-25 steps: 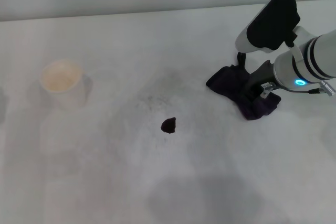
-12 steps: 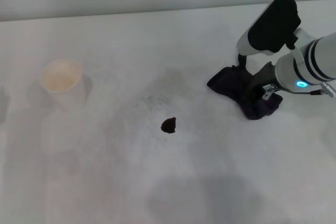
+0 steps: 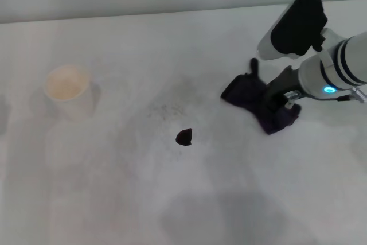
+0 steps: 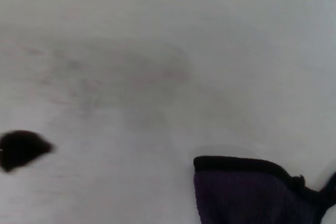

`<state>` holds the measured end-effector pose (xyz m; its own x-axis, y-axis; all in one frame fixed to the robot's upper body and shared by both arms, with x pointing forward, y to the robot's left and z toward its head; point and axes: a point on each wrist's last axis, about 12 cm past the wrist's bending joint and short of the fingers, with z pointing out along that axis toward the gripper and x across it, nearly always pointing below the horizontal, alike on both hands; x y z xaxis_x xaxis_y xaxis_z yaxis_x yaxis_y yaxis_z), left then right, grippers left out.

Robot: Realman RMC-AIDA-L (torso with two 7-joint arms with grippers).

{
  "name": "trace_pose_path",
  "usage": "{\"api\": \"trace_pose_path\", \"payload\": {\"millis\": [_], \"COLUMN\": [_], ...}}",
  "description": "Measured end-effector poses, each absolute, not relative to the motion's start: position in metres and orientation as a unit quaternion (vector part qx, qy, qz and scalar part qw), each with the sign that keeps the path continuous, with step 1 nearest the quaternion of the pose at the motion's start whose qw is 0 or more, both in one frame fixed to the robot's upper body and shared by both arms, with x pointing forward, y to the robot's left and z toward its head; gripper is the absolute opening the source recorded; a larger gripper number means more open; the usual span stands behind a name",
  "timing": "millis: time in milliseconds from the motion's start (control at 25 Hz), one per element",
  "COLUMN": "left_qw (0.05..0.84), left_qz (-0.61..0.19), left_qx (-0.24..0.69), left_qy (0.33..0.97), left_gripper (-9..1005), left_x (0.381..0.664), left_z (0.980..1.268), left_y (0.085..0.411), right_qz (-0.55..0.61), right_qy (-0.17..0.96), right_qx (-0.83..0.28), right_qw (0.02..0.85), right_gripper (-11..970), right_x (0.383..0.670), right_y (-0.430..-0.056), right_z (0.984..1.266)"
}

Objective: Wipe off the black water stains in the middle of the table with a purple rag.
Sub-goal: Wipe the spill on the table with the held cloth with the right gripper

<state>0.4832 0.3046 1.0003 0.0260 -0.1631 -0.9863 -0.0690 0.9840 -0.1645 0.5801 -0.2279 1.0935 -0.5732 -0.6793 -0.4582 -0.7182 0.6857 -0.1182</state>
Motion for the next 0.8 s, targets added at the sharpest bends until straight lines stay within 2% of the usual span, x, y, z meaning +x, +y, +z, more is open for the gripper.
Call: {"api": "trace_pose_path", "payload": {"millis": [440,800], "left_qw": [0.714,0.716], "left_qz": [-0.037,-0.041], "left_qx": [-0.080,-0.078], "left_qy": [0.695,0.692], "left_gripper": [893,892], "left_x": [0.487,0.490], "left_z": [1.002,1.004], "left_y": [0.302,0.300], "right_qz": [0.150,0.182], "right_qy": [0.826,0.778], "right_qx": [-0.478,-0.557], "right_qw": [0.260,0.227], "right_gripper": [92,92], "right_x": [0.572,0.555], "right_y": [-0.188,-0.150], "right_z": [1.112,1.087]}}
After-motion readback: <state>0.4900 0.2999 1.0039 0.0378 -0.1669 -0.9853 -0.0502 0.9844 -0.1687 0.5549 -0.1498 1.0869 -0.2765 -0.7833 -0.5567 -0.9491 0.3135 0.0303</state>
